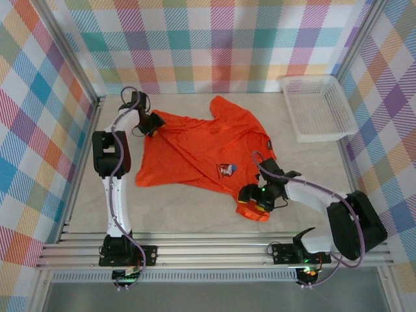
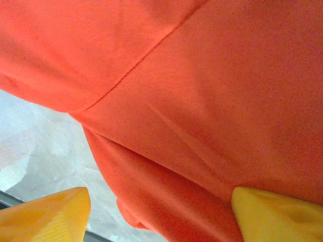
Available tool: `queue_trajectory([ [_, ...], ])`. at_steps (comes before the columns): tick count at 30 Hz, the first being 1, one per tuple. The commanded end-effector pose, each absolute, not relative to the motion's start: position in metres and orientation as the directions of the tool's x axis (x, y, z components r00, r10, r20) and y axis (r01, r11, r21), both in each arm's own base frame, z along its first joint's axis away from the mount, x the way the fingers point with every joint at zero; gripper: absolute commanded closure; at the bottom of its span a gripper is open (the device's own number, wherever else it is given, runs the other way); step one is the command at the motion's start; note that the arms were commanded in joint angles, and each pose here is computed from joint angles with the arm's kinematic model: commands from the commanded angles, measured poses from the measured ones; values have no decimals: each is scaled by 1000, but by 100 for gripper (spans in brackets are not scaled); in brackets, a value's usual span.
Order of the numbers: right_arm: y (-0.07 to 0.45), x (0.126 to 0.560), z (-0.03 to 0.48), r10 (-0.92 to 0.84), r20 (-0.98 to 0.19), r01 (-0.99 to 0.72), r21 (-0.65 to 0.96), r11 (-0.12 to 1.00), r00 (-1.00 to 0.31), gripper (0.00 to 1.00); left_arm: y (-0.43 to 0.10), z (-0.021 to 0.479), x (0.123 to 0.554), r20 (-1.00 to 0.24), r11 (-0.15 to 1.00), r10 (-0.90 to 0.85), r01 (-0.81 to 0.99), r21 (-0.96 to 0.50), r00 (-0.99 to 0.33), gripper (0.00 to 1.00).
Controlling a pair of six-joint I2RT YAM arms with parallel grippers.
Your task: Fold the inside-out t-shirt
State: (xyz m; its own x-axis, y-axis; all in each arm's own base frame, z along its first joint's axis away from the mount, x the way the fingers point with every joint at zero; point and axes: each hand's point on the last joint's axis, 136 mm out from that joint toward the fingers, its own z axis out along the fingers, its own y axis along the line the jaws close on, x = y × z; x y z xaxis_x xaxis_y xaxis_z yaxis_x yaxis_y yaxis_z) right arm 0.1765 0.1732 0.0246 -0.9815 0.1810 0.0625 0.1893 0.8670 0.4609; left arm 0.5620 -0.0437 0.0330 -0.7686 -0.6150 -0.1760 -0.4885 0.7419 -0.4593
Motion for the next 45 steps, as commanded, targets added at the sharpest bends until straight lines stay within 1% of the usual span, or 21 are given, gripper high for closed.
queue_trajectory([
  [1,145,134,2,235,209,291,296,910,-949,24,-29,-10,536,-100,747,-629,-564,-353,-771,54],
  [3,151,139,9,220,212,278,304,911,-952,25,-32,-2,535,-109,751,-622,-552,-363,-775,54],
  [5,160,149,26,191,184,242,320,916,-964,25,-35,8,533,-119,760,-610,-537,-365,-783,54],
  [7,167,169,52,171,113,201,347,916,-979,24,-36,25,527,-142,776,-594,-518,-358,-792,54],
  [9,173,194,78,153,25,152,357,922,-988,23,-37,49,520,-191,801,-571,-491,-343,-798,54],
  [11,181,227,103,135,-63,102,371,923,-989,22,-40,78,510,-246,826,-543,-460,-325,-803,54],
  [13,193,269,118,130,-131,71,385,920,-983,23,-49,109,498,-303,845,-514,-413,-339,-803,53],
  [14,199,290,122,126,-161,55,389,919,-979,24,-56,117,492,-314,852,-500,-393,-346,-807,53],
  [16,215,340,125,115,-236,11,400,916,-965,25,-73,126,478,-307,857,-474,-352,-377,-826,53],
  [18,224,385,122,124,-284,-2,406,914,-951,26,-88,121,463,-264,841,-468,-333,-427,-843,53],
  [20,225,424,109,142,-287,19,394,919,-947,26,-97,104,447,-205,810,-486,-350,-471,-850,53],
  [22,224,459,95,167,-267,51,395,917,-949,27,-97,79,430,-159,799,-500,-382,-465,-851,53],
  [26,215,503,72,218,-224,108,421,901,-950,27,-93,43,408,-72,772,-525,-439,-459,-848,53],
  [31,190,536,37,272,-186,177,410,895,-944,27,-63,18,379,-32,755,-578,-520,-399,-815,53],
  [34,174,552,14,320,-137,238,416,877,-938,27,-38,4,357,12,723,-628,-589,-360,-778,53],
  [36,170,559,5,337,-110,263,424,867,-935,28,-25,0,345,20,702,-657,-622,-347,-753,54],
  [39,170,570,6,340,-124,256,437,862,-932,27,-14,0,333,14,688,-679,-643,-336,-734,54],
  [41,173,577,15,342,-146,241,463,853,-928,28,-13,5,331,6,692,-675,-637,-340,-738,53],
  [45,181,584,60,317,-204,173,518,838,-926,27,-17,31,343,-30,702,-660,-603,-379,-751,53],
])
